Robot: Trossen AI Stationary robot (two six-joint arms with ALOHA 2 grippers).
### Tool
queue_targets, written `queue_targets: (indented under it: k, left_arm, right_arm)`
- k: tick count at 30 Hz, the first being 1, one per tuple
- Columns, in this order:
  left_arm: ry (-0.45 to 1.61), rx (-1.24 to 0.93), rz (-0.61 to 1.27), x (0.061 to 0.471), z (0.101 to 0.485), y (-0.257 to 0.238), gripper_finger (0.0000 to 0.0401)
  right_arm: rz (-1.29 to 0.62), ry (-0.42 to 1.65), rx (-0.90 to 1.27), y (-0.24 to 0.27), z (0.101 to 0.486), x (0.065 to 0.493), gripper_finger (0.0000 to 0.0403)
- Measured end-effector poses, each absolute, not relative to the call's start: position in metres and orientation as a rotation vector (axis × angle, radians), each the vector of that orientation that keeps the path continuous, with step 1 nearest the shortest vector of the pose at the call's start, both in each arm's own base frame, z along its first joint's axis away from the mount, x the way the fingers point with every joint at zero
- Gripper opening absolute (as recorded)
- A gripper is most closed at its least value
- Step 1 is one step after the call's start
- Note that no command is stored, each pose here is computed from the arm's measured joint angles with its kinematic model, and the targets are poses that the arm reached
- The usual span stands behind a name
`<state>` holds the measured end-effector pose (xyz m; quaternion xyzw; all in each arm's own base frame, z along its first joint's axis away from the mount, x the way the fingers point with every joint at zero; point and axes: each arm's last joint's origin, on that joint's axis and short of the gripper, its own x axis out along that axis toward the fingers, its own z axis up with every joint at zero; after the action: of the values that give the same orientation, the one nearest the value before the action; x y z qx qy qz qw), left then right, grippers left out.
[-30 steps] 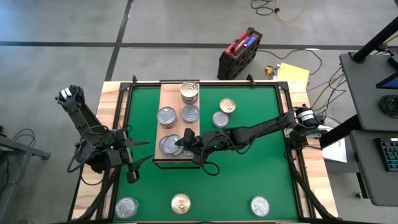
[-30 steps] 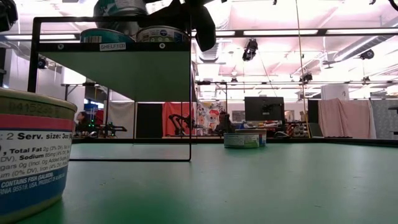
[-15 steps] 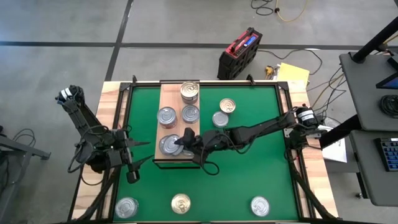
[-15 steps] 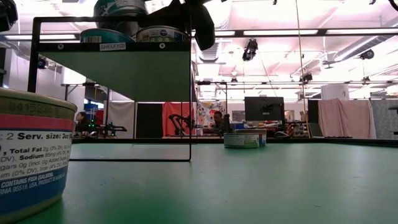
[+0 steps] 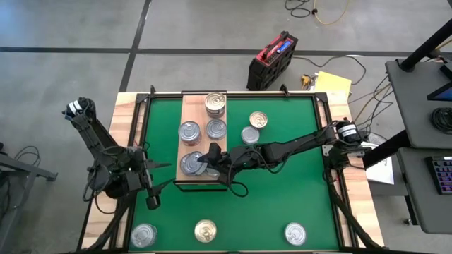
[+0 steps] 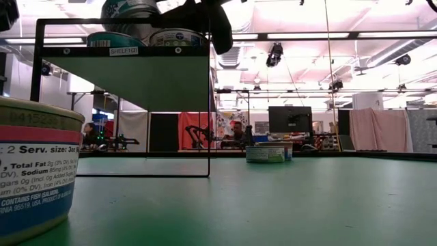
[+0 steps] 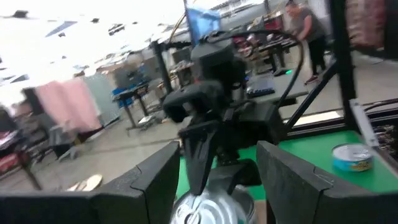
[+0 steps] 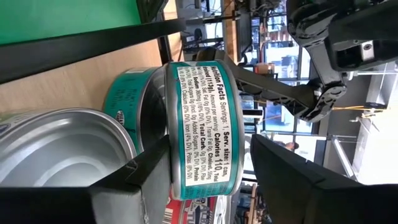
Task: Stack canned seafood by type on shelf
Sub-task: Stack the green and blue tuna can on top of the green and blue tuna can on the shelf
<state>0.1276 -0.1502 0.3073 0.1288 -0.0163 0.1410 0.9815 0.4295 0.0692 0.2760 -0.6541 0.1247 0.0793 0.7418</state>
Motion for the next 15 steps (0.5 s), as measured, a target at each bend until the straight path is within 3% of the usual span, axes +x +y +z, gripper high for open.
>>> queue_targets:
  k: [6, 15]
  left_arm:
    - [0.045, 0.198, 0.518, 0.130, 0.296, -0.152, 0.0195]
    - [0.030, 0.126, 0.519, 0.132, 0.286, -0.161, 0.0142]
  right_arm:
    - [0.174, 0.274, -1.434, 0.069, 0.276, 0.430, 0.0177]
    - [0.174, 0.273, -1.434, 0.069, 0.276, 0.430, 0.0147]
